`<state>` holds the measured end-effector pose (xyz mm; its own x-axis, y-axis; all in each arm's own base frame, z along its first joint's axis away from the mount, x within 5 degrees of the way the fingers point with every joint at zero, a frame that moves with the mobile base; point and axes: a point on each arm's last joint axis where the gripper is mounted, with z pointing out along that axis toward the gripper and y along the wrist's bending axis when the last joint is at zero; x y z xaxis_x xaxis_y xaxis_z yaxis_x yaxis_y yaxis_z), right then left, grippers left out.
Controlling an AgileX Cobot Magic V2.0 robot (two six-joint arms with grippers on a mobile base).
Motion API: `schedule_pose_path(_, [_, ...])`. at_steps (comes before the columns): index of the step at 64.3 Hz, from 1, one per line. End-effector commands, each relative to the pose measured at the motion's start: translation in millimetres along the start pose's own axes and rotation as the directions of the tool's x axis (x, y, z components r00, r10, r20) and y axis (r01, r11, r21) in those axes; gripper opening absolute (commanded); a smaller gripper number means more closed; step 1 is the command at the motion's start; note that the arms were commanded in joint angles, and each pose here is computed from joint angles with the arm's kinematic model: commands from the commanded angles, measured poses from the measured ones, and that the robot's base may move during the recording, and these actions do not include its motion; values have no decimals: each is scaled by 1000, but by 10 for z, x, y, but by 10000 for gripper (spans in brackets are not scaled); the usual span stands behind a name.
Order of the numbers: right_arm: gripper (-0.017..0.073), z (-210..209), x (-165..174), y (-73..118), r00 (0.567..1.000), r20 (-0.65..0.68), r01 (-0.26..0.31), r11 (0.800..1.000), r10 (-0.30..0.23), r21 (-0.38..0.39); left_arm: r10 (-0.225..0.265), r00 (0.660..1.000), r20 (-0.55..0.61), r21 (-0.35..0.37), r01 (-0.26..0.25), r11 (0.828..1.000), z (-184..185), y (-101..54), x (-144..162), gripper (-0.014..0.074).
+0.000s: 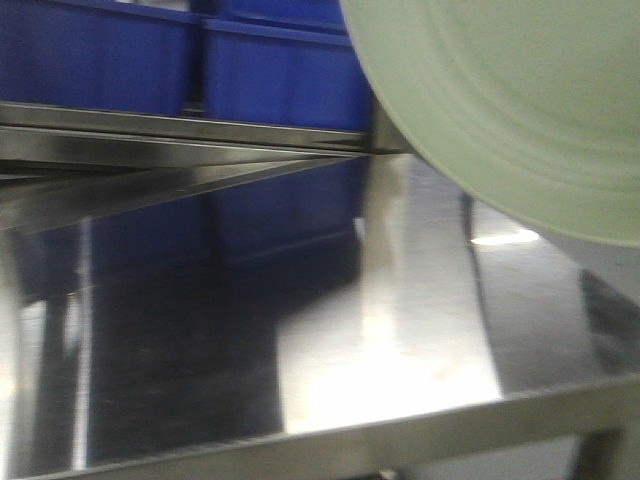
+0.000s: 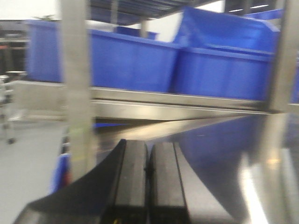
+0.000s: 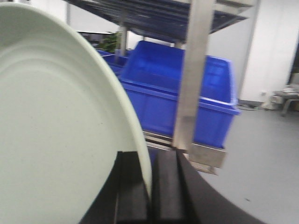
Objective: Place green plate on second shelf with right arm
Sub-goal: 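Hold the plate in the right gripper while driving to the shelf rack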
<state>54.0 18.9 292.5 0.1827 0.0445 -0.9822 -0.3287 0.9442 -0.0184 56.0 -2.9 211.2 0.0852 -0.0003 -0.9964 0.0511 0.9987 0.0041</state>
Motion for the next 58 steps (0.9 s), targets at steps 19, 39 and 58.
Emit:
schedule_pose_path(19, [53, -7, -203, 7, 990, 140, -5, 1000, 7, -10, -11, 998, 58, 11, 11, 1000, -8, -7, 58, 130])
schedule_pose_path(39, [53, -7, -203, 7, 990, 140, -5, 1000, 7, -10, -11, 998, 58, 11, 11, 1000, -8, -7, 58, 130])
schedule_pose_path(58, [53, -7, -203, 7, 990, 140, -5, 1000, 7, -10, -11, 998, 58, 11, 11, 1000, -8, -7, 58, 130])
